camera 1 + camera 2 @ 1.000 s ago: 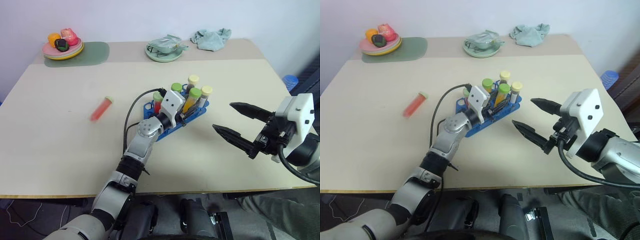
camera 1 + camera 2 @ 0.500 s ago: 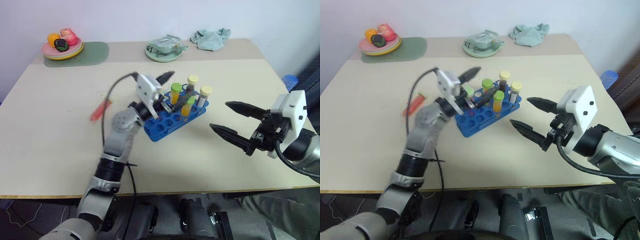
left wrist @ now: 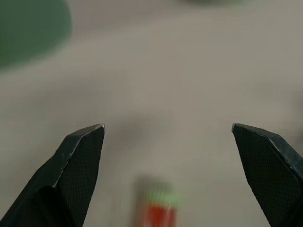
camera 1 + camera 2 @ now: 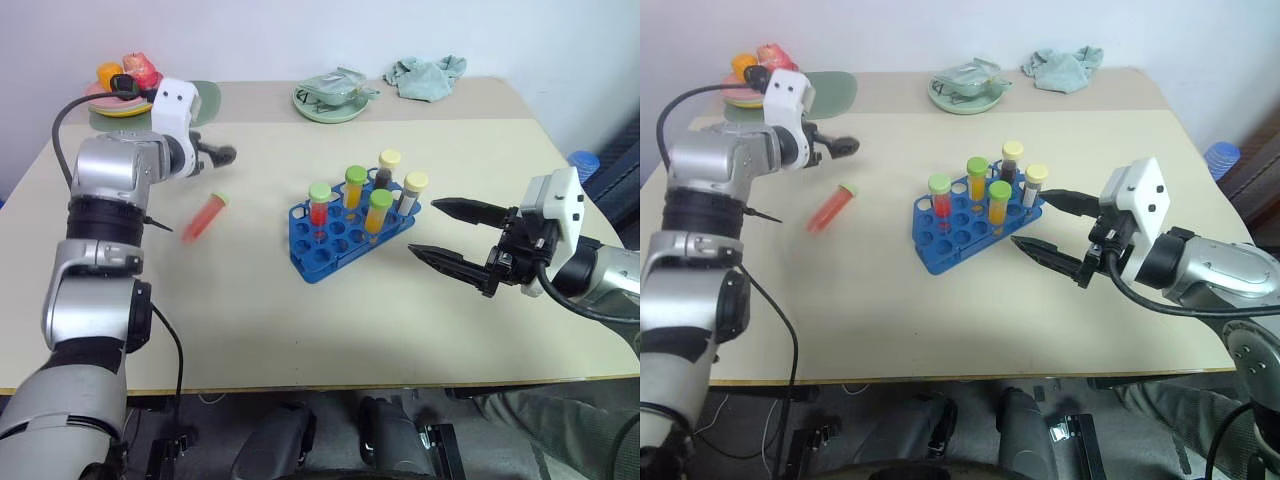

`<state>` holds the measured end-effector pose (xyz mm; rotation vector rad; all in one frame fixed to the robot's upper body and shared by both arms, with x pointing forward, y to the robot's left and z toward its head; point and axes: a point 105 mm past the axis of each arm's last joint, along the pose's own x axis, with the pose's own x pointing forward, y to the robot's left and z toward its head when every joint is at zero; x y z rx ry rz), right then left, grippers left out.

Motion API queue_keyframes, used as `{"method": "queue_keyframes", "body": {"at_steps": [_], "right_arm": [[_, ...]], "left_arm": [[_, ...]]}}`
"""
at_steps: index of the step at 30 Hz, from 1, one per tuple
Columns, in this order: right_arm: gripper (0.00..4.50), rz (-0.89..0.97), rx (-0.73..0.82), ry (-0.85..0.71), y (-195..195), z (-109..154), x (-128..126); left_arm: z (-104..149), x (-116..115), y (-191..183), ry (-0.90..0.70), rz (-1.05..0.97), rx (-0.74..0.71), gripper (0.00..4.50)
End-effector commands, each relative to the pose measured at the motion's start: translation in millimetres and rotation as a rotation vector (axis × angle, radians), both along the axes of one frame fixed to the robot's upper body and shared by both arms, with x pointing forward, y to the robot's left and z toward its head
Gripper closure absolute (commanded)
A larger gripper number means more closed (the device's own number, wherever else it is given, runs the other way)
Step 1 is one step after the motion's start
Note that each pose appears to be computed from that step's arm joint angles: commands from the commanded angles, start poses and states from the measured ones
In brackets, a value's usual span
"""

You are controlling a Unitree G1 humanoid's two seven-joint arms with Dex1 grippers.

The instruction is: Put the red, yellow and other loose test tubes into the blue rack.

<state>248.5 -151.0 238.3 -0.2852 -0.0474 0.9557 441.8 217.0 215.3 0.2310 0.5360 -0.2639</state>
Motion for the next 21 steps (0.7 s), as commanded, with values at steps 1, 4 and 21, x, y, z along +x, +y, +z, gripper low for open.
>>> {"method": "queue_keyframes", "body": {"at_steps": [1, 4, 21], "right_arm": [[0.77, 0.016, -0.001, -0.045, 3, 7, -3], [0.77, 0.012, 0.001, -0.049, 4, 8, -4], [0.77, -0.069, 0.017, -0.054, 0, 8, -20]], "left_arm": [[-8, -5, 6, 0.149, -0.046, 0.088, 0.1], [-15, -7, 7, 0.222, -0.062, 0.133, 0.1], [-49, -11, 25, 0.328, 0.065, 0.248, 0.1]]}}
